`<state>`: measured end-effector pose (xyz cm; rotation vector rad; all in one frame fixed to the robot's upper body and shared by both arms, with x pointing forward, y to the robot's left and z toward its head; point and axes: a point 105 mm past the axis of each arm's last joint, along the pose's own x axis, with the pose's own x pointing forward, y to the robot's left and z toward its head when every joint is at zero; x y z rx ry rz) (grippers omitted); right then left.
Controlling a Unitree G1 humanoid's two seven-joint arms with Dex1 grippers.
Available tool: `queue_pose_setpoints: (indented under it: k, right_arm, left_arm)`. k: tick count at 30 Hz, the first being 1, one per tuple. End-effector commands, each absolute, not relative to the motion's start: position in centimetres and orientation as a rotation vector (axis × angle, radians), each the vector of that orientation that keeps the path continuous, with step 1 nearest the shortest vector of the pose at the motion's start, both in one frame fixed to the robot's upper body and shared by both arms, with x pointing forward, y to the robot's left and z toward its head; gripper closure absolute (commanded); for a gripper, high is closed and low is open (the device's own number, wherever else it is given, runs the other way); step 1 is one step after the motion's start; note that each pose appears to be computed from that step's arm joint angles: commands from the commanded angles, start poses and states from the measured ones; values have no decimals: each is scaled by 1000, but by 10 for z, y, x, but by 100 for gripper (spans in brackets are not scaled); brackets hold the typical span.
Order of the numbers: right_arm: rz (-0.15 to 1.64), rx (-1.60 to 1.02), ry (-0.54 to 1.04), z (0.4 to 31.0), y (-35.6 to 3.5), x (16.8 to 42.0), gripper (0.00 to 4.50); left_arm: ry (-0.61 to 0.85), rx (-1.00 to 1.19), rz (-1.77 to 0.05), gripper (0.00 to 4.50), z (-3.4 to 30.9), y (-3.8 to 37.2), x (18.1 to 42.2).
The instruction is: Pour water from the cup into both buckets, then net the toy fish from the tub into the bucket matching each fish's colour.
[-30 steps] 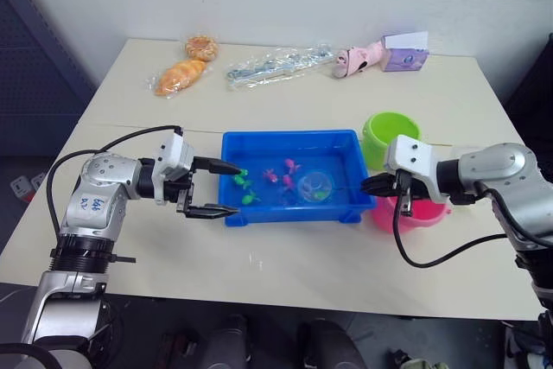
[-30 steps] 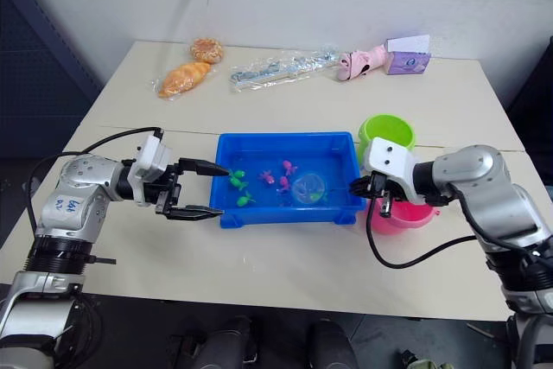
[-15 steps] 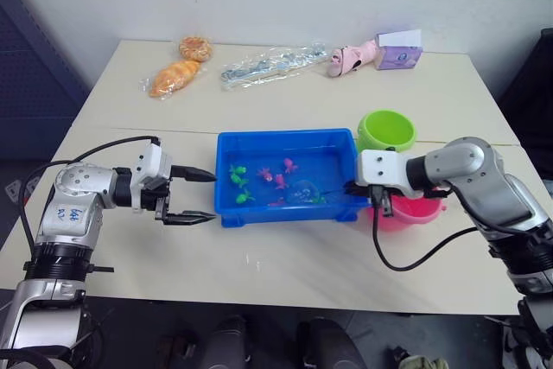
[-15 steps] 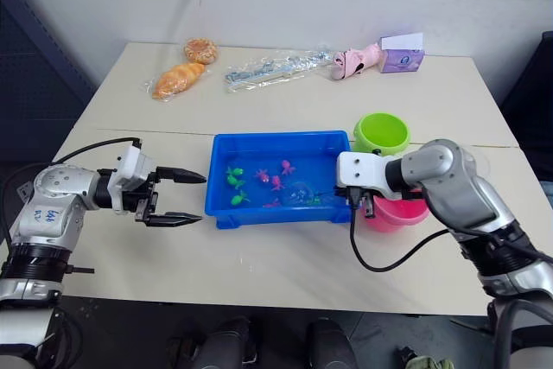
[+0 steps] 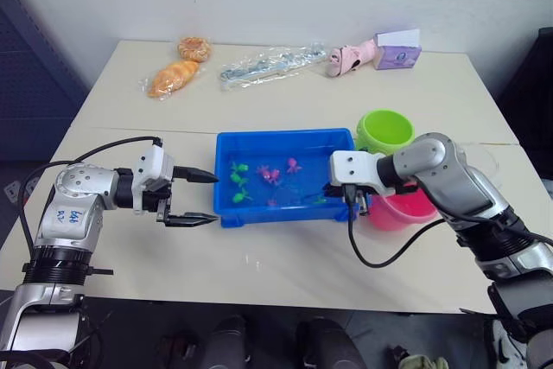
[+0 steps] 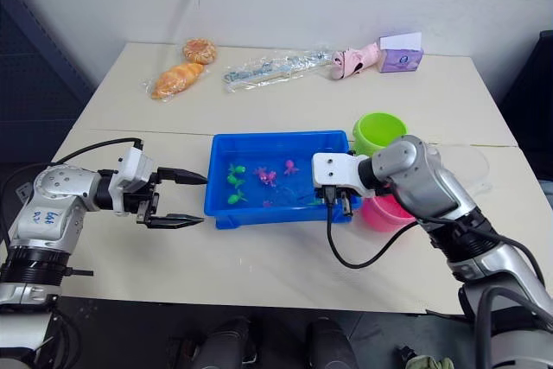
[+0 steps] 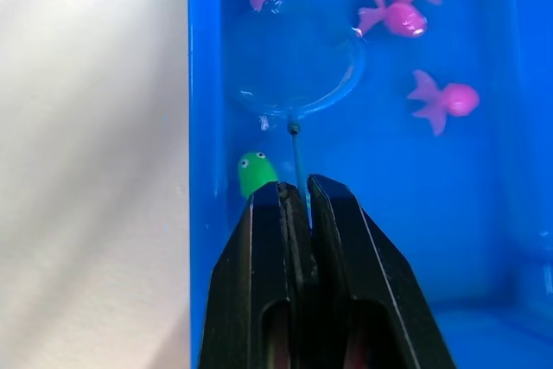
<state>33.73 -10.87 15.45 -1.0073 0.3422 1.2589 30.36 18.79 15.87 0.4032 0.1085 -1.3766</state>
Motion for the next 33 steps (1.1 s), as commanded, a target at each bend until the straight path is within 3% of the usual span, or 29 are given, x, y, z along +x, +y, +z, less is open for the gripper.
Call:
queue_pose_setpoints:
  k: [1, 15, 26, 33]
  right_arm:
    - [1279, -1003, 312, 160, -98, 338, 450]
    - [1315, -743, 237, 169, -85, 329, 450]
    - [1261, -556, 243, 182, -110, 319, 450]
    - [1183, -487, 139, 208, -139, 309, 450]
  left_arm:
    - [74, 425, -1359, 7, 168, 192, 301]
    - [79, 432, -1346, 7, 167, 196, 301]
    - [59, 430, -1355, 7, 169, 194, 301]
    - [-37, 389, -1387, 7, 188, 175, 306]
